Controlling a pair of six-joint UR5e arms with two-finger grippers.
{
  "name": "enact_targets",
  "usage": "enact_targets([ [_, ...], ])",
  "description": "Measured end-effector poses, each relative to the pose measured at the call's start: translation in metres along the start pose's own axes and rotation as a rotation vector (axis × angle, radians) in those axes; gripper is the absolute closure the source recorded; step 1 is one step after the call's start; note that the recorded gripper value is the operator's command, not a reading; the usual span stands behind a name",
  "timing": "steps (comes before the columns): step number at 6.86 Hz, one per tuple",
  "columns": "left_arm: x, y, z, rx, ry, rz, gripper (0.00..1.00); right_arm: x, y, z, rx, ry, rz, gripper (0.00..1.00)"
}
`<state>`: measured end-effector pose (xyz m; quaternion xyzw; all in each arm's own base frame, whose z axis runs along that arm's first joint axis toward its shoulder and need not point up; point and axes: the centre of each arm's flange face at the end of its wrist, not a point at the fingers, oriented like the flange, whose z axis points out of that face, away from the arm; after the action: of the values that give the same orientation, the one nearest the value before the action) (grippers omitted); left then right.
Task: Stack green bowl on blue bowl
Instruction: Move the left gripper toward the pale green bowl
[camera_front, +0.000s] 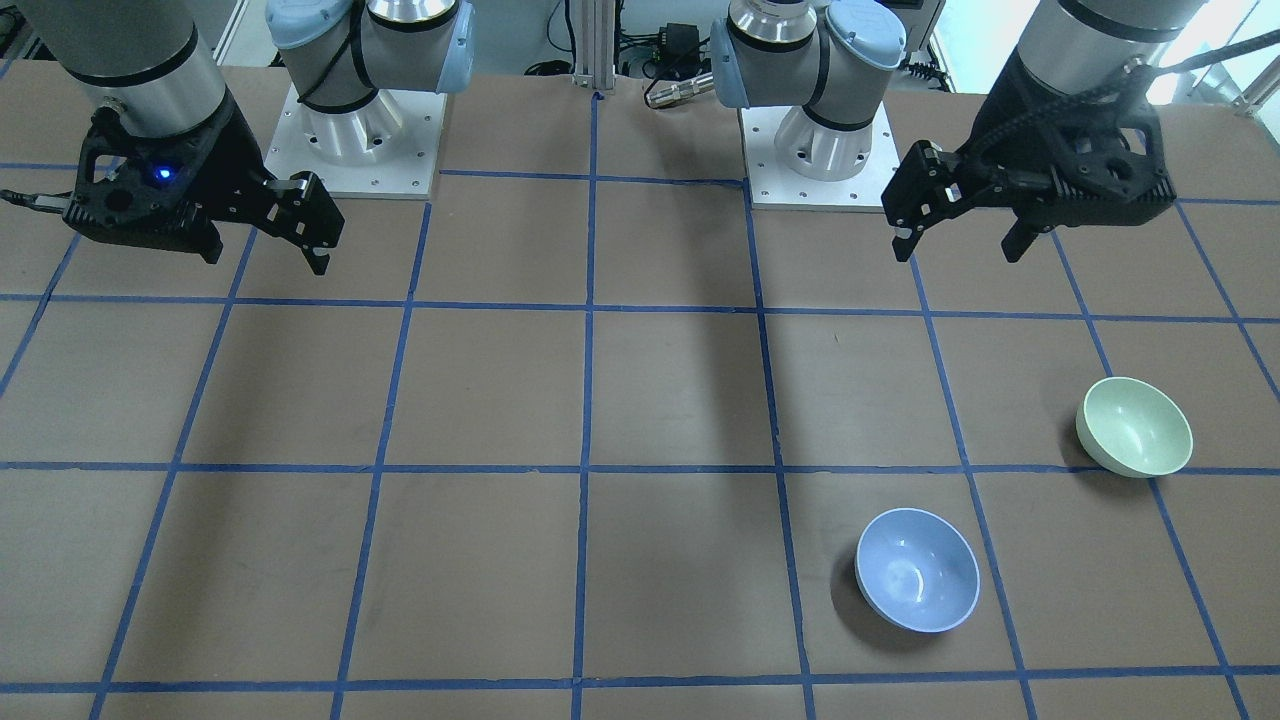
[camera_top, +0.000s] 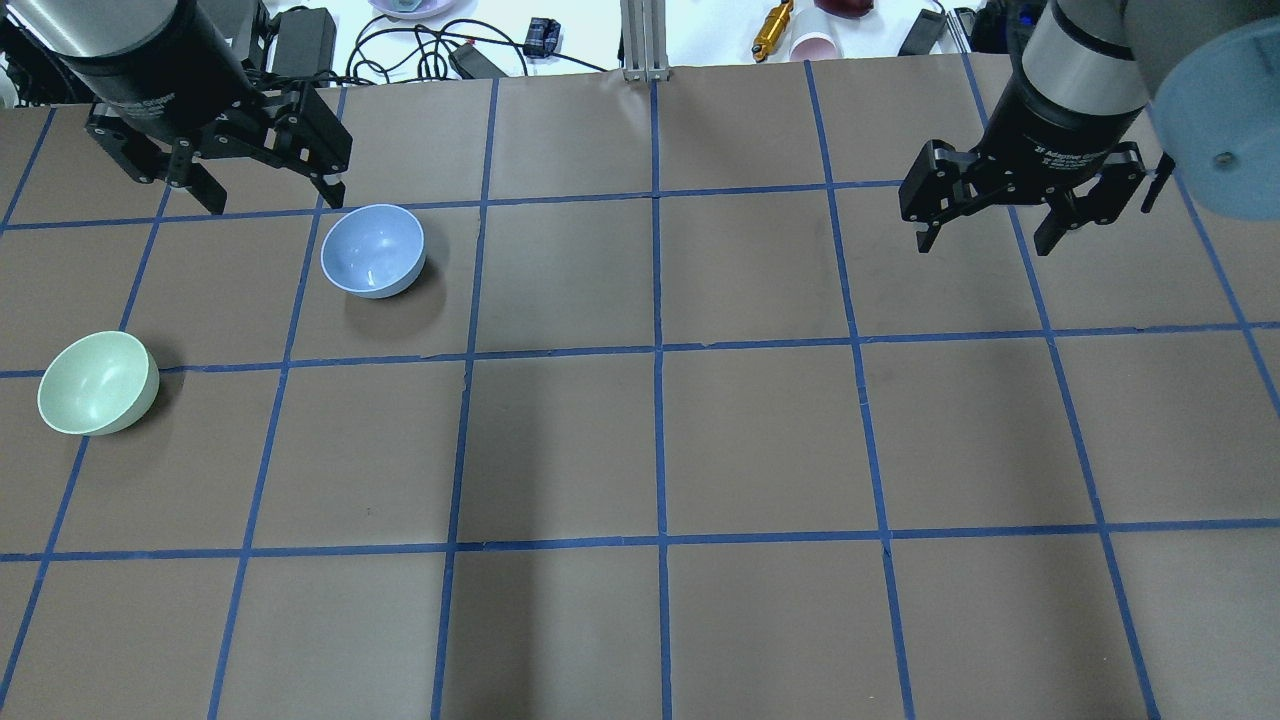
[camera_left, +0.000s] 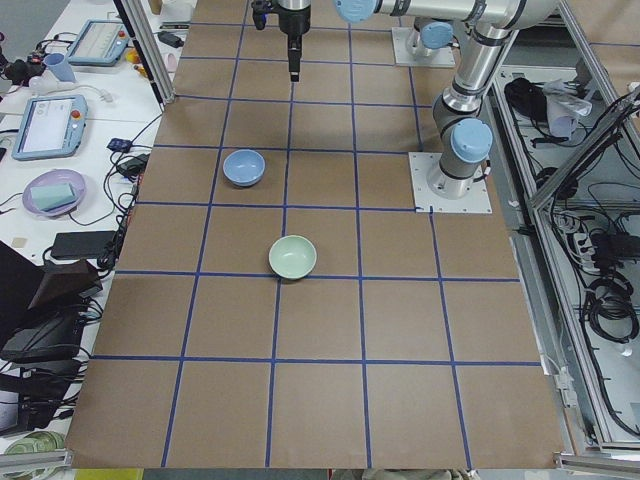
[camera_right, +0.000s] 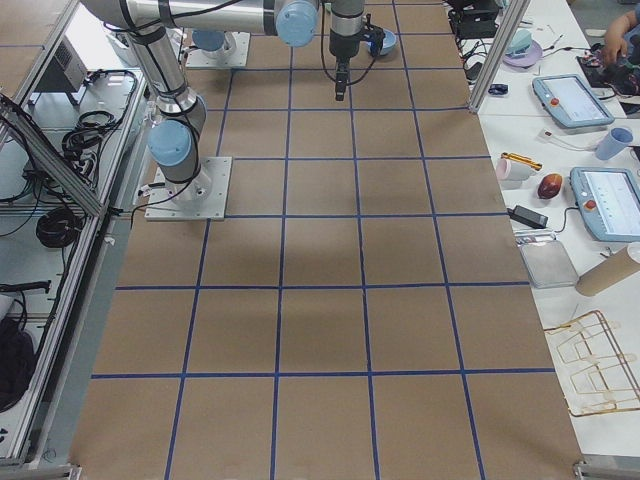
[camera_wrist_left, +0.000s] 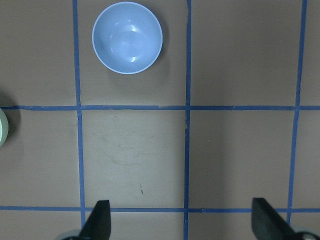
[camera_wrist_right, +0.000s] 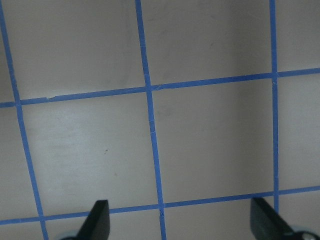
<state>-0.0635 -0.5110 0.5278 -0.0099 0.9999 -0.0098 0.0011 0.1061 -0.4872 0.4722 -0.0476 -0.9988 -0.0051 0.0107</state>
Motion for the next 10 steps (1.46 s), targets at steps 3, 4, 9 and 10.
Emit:
enact_targets([
  [3,-0.105,-0.008,0.044,-0.067,0.048,0.034,0.0,0.0,0.0,0.0,0.0,0.0,0.0,0.0],
  [4,-0.144,-0.008,0.059,-0.08,0.065,0.06,0.0,0.0,0.0,0.0,0.0,0.0,0.0,0.0],
  [9,-0.329,-0.007,0.156,-0.035,0.091,0.104,0.0,0.0,0.0,0.0,0.0,0.0,0.0,0.0],
  [10,-0.358,-0.006,0.179,-0.028,0.095,0.083,0.0,0.0,0.0,0.0,0.0,0.0,0.0,0.0],
])
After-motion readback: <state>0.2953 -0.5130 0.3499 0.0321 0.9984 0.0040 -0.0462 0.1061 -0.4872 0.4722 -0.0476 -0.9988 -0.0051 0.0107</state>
